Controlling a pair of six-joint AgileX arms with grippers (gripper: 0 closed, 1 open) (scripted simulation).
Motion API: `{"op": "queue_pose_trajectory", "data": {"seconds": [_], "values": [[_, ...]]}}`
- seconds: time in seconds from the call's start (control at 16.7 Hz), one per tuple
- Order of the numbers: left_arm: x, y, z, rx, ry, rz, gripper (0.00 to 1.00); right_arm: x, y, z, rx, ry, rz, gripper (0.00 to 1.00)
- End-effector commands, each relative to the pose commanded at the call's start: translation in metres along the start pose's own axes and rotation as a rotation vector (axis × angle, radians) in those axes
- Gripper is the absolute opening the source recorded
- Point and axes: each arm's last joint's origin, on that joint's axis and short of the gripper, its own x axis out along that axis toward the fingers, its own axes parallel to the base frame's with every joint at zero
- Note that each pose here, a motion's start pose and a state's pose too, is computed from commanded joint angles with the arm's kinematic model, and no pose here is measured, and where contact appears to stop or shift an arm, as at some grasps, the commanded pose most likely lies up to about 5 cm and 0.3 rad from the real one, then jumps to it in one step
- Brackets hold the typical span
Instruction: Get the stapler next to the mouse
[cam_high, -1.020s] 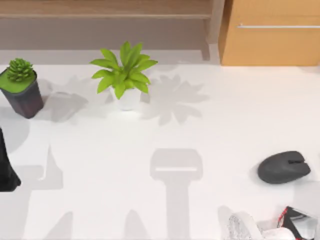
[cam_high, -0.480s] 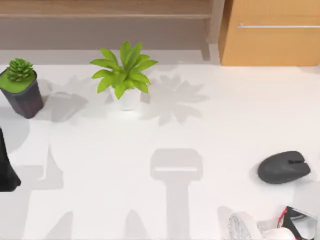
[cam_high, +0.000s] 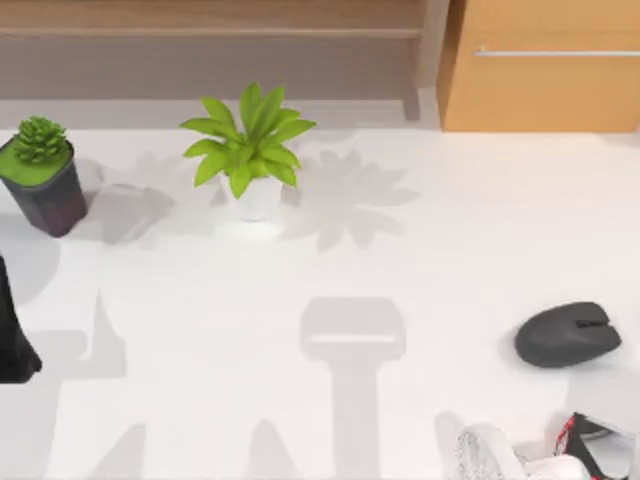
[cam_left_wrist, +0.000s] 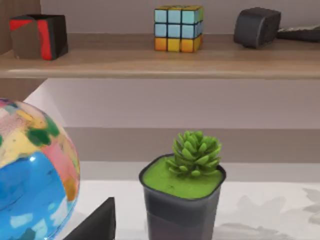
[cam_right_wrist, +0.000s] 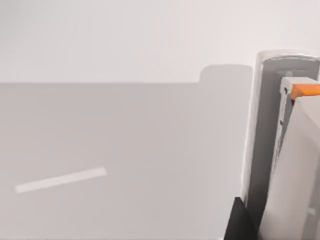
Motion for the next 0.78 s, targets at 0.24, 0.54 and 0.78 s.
{"op": "queue_pose_trajectory", "data": {"seconds": [0.24, 0.54, 0.78], "values": [[0.000, 0.000, 0.000, 0.000, 0.000, 0.000, 1.00, -0.006, 0.000, 0.000, 0.000, -0.006, 0.002, 0.00], [0.000, 0.000, 0.000, 0.000, 0.000, 0.000, 1.00, -0.011, 0.006, 0.012, -0.006, 0.005, 0.006, 0.00], [0.000, 0.000, 0.000, 0.000, 0.000, 0.000, 1.00, -0.035, 0.035, 0.052, -0.068, -0.023, 0.037, 0.00]]}}
